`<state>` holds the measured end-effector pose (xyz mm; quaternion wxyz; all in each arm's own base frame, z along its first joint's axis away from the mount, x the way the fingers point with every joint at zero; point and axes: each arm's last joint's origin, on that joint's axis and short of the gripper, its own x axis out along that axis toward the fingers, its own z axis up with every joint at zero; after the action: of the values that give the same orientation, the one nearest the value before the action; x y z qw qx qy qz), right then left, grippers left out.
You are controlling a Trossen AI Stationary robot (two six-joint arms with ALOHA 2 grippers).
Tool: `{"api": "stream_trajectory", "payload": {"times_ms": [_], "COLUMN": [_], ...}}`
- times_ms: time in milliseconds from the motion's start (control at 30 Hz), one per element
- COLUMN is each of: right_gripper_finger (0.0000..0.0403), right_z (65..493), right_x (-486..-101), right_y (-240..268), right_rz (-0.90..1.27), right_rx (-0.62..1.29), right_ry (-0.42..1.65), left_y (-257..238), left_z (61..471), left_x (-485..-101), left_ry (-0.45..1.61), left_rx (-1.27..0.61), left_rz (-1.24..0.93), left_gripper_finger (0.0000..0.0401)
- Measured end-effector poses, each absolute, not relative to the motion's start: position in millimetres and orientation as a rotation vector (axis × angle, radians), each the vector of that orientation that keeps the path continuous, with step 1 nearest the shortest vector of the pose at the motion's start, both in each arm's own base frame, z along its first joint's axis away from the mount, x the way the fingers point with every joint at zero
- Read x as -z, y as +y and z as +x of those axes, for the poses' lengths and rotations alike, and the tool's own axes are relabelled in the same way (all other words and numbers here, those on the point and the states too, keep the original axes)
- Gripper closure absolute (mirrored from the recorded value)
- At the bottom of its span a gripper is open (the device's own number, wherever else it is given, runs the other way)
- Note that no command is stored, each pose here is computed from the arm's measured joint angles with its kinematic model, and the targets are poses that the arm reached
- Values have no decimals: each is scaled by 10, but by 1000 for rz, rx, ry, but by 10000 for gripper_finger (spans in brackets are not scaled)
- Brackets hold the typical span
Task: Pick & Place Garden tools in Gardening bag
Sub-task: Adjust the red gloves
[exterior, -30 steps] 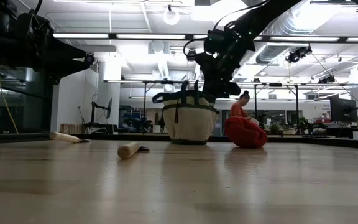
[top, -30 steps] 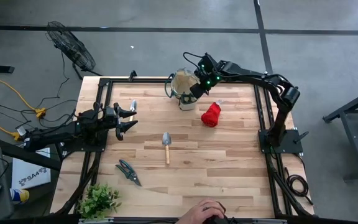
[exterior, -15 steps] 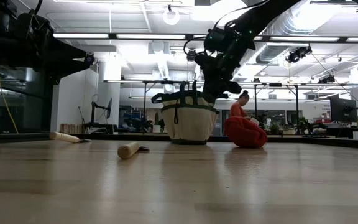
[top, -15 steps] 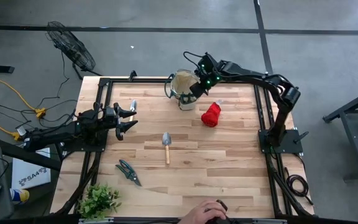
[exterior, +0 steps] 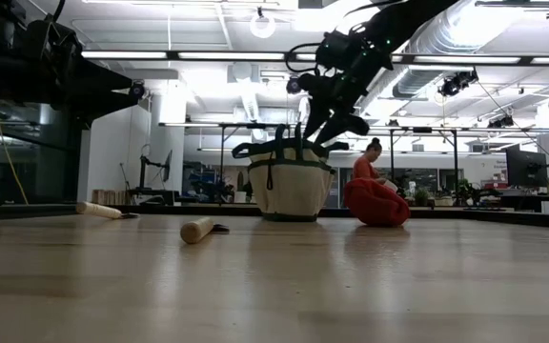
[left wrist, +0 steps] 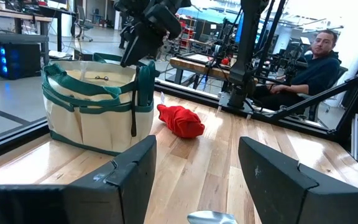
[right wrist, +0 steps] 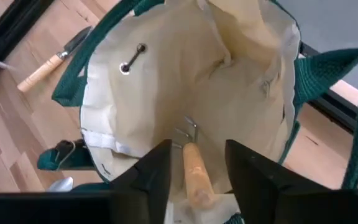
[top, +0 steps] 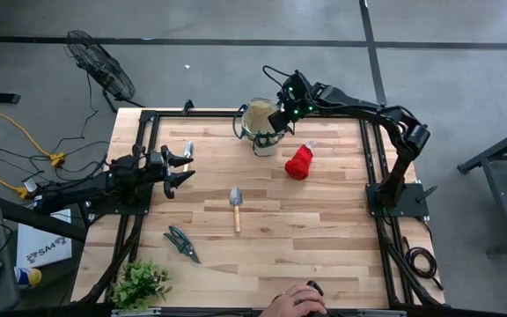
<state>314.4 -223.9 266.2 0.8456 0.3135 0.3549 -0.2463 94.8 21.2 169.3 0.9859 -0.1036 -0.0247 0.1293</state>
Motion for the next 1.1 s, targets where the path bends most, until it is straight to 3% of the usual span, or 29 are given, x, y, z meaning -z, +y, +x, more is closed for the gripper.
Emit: {"api": "stream_trajectory", "payload": {"times_ms": [267, 600, 900, 1100], "right_gripper_finger": [203, 202, 202, 202], "right_z": [3037, 2885, 2743, 2641], "right_x": [-2852, -2786, -2917, -2825], "right_y": [-2181, -2113, -2042, -1913], "right_rz": [621, 745, 692, 695], "right_rx": [572, 727, 862, 870], "right_ry": [725, 860, 880, 1007], "left_y": [212, 213, 213, 213], "left_z": [948, 948, 948, 948], "left_x": [-1694, -1693, -1694, -1693], "left_ry": [-50, -50, -50, -49], "left_rx": [-260, -260, -260, -260], "left_rz": [-208, -208, -208, -208], "left_gripper_finger": [178, 178, 178, 178]}}
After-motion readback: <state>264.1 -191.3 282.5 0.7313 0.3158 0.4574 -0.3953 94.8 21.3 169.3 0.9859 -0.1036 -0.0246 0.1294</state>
